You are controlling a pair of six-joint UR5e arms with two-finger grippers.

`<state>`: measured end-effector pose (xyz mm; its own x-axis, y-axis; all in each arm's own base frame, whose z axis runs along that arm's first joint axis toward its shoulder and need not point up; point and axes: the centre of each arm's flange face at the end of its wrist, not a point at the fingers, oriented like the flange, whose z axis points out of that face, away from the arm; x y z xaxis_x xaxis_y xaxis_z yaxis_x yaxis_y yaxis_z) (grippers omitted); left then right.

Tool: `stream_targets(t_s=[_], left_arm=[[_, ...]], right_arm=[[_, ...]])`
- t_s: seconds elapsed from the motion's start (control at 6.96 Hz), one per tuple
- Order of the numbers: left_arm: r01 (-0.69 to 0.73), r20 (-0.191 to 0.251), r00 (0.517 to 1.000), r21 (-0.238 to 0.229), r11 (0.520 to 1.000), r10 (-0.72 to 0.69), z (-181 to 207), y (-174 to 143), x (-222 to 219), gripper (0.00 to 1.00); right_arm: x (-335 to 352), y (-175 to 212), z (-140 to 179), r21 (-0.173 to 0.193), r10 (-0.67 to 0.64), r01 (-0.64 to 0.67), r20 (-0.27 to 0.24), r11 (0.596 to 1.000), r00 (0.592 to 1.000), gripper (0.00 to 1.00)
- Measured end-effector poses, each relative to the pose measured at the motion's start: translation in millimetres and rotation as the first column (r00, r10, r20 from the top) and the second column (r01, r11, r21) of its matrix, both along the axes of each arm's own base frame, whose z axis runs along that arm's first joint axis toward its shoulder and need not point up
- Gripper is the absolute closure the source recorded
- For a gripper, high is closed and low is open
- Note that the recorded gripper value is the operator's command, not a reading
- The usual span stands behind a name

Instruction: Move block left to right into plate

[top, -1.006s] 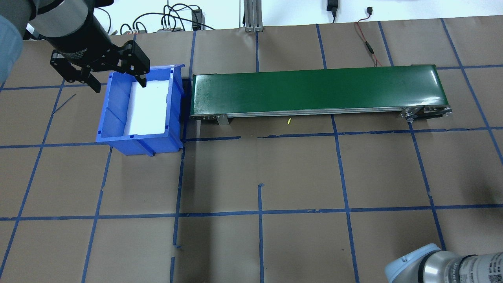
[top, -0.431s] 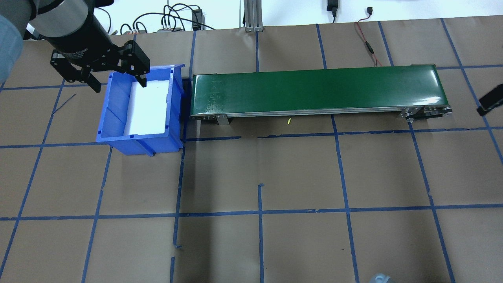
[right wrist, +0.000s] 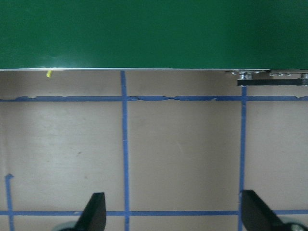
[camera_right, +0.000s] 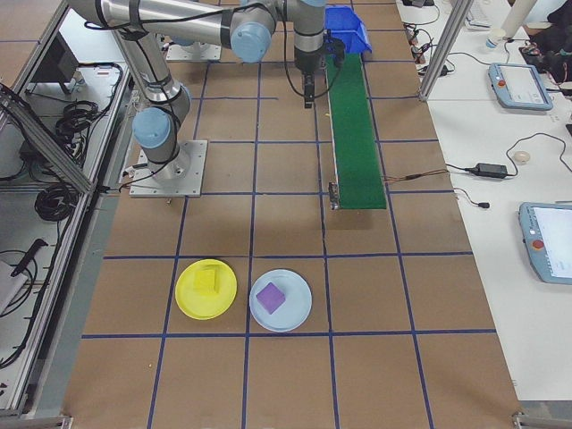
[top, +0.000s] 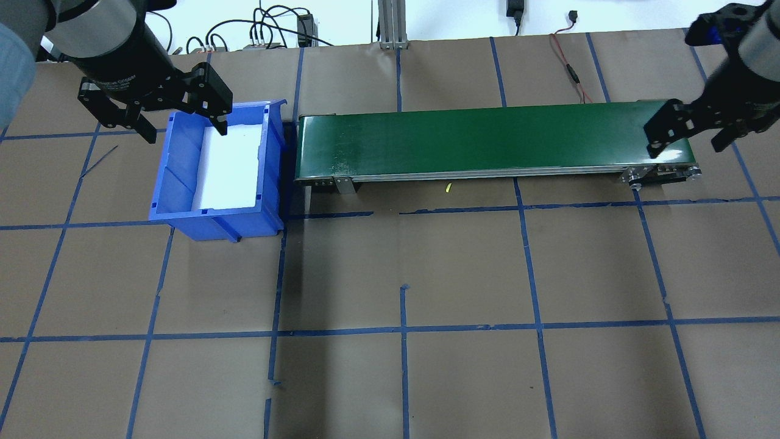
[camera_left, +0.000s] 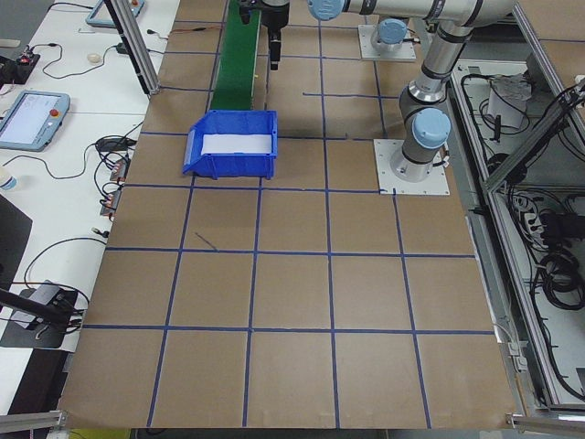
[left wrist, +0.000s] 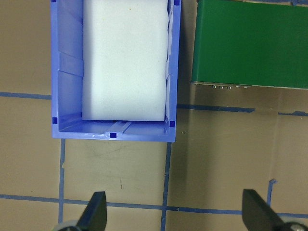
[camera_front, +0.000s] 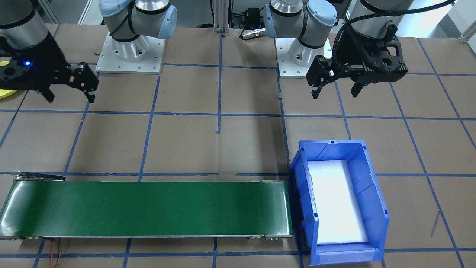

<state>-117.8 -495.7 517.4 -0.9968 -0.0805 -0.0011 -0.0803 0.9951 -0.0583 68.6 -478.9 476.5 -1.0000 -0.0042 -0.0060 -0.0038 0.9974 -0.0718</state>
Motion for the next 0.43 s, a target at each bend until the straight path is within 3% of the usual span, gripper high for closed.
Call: stream_targets(t_s=[0.14,0.43], left_arm=[[0.000,0.000,1.000,-0.002,1.000,0.000,0.8,0.8,0.0,0.00],[0.000,0.001,1.000,-0.004,1.000,0.000,2.0,1.4,0.3,0.00]], right_arm=[[40.1,7.0,10.6,-0.018,-0.021,0.021,0.033,1.000,0.999,0.00],[77.1,15.1,10.2,-0.013,-0.035,0.035,0.023,0.999,0.999,0.00]])
